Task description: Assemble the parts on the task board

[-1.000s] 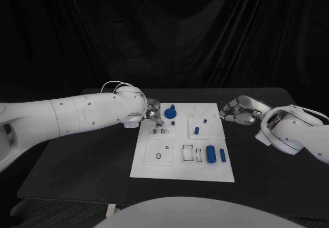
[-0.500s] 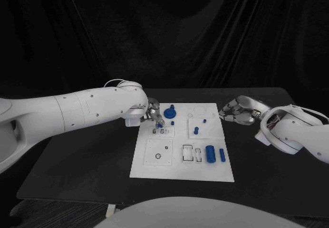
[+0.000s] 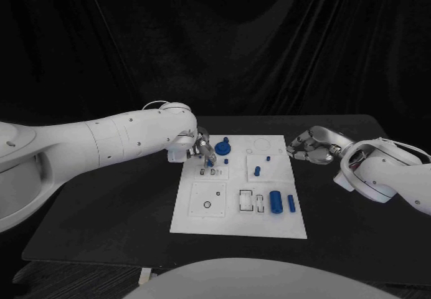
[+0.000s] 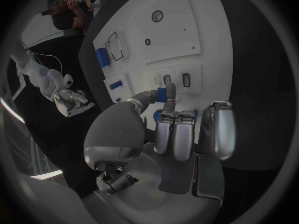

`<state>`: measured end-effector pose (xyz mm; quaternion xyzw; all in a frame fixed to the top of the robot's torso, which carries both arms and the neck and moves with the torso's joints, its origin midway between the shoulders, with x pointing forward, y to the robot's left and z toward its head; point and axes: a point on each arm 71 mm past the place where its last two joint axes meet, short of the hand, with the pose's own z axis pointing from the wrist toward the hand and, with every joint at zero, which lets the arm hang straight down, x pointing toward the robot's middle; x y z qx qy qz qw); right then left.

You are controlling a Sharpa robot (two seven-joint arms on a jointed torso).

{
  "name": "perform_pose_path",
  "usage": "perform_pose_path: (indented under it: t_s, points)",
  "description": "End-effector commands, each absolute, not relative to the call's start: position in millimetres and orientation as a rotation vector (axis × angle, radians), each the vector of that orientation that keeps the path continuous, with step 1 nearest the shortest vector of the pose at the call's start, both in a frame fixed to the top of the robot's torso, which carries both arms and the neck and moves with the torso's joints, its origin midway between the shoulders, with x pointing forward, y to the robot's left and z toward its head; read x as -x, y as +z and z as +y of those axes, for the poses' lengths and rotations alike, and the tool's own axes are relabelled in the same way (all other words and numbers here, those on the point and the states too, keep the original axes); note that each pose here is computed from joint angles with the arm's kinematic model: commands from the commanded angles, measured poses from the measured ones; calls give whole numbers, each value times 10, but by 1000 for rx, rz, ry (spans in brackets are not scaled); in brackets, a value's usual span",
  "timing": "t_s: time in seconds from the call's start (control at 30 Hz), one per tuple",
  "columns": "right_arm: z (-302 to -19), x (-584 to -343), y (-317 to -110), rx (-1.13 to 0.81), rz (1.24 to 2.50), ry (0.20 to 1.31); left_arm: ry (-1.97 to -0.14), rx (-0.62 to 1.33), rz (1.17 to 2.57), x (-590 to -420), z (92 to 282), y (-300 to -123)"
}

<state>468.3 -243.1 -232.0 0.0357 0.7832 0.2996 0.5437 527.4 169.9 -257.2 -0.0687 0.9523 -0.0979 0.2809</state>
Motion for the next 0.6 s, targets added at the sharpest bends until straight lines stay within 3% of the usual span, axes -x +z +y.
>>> perform_pose_path:
  t_s: [0.03, 0.6]
  points:
    - [-2433, -4680, -2340, -88, 1872, 697, -259, 175, 2595, -5279, 1675, -2585]
    - [-2435, -4678, -2356, -88, 1877, 696, -256, 161, 2620, -5251, 1617, -2661]
